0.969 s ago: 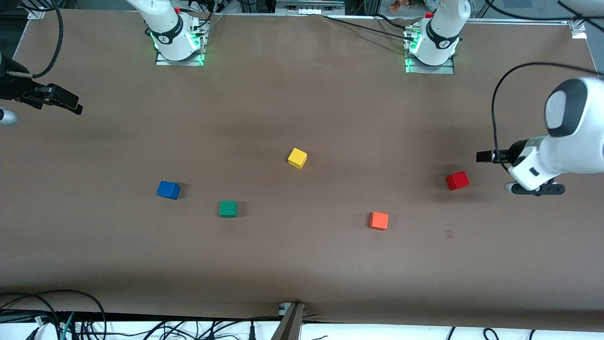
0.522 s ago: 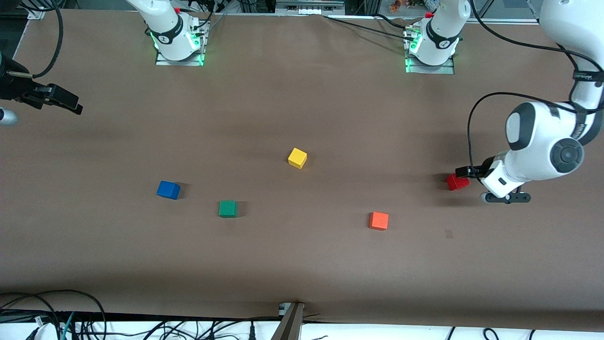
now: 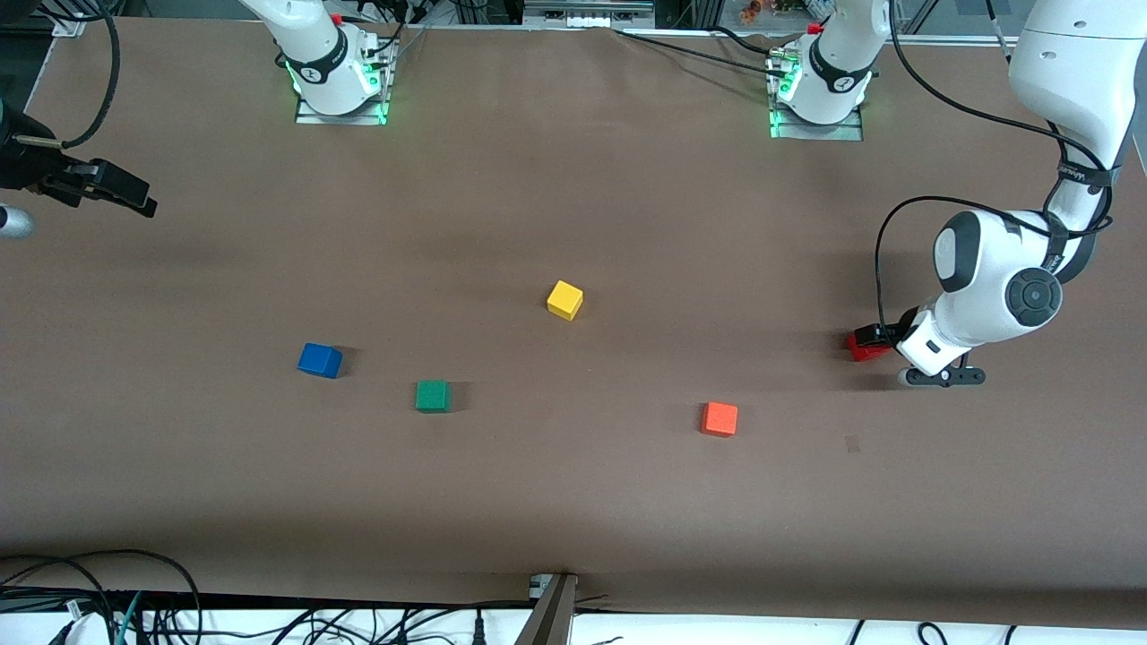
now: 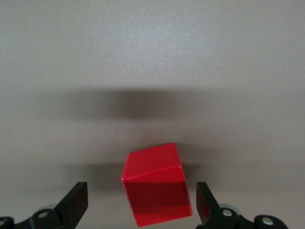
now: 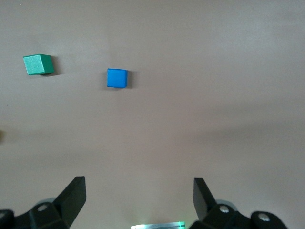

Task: Pass red block to right arm, stack on blue
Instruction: 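Move the left gripper down over the red cube, then close the left gripper on the red cube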

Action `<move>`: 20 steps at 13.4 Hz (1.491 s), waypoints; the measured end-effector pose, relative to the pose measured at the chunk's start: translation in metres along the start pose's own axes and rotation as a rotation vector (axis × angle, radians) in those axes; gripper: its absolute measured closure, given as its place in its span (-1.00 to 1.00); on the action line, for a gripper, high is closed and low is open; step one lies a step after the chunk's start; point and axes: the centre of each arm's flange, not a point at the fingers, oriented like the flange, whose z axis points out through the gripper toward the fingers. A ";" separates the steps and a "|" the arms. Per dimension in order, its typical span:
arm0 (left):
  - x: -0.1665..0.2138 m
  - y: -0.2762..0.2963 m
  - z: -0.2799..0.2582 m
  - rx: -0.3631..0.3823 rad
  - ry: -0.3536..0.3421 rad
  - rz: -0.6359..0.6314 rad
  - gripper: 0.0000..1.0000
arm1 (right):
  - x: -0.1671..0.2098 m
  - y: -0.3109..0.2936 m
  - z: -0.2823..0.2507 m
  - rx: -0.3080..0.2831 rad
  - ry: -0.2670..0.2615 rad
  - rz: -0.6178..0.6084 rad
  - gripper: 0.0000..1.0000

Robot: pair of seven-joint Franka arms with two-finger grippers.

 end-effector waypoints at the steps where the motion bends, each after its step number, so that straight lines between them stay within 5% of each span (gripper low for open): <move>1: 0.000 0.000 0.001 0.000 -0.001 0.001 -1.00 | 0.000 0.000 0.000 0.000 0.000 0.000 -1.00; 3: 0.000 0.001 0.003 -0.001 -0.006 0.001 -1.00 | 0.000 0.000 0.000 0.000 0.000 0.000 -1.00; 7: 0.000 0.002 0.004 0.021 -0.006 0.035 -0.15 | 0.000 0.000 0.000 0.000 0.000 0.000 -1.00; 11: 0.003 0.003 0.001 0.036 0.002 0.101 -0.11 | 0.000 0.000 0.000 0.000 0.000 0.000 -1.00; 17: 0.015 -0.014 -0.023 0.050 0.045 0.413 -0.11 | 0.000 0.000 0.000 0.000 0.000 0.000 -1.00; 20: 0.023 -0.012 -0.048 0.077 0.085 0.664 -0.11 | 0.000 0.000 0.000 0.000 0.000 0.000 -1.00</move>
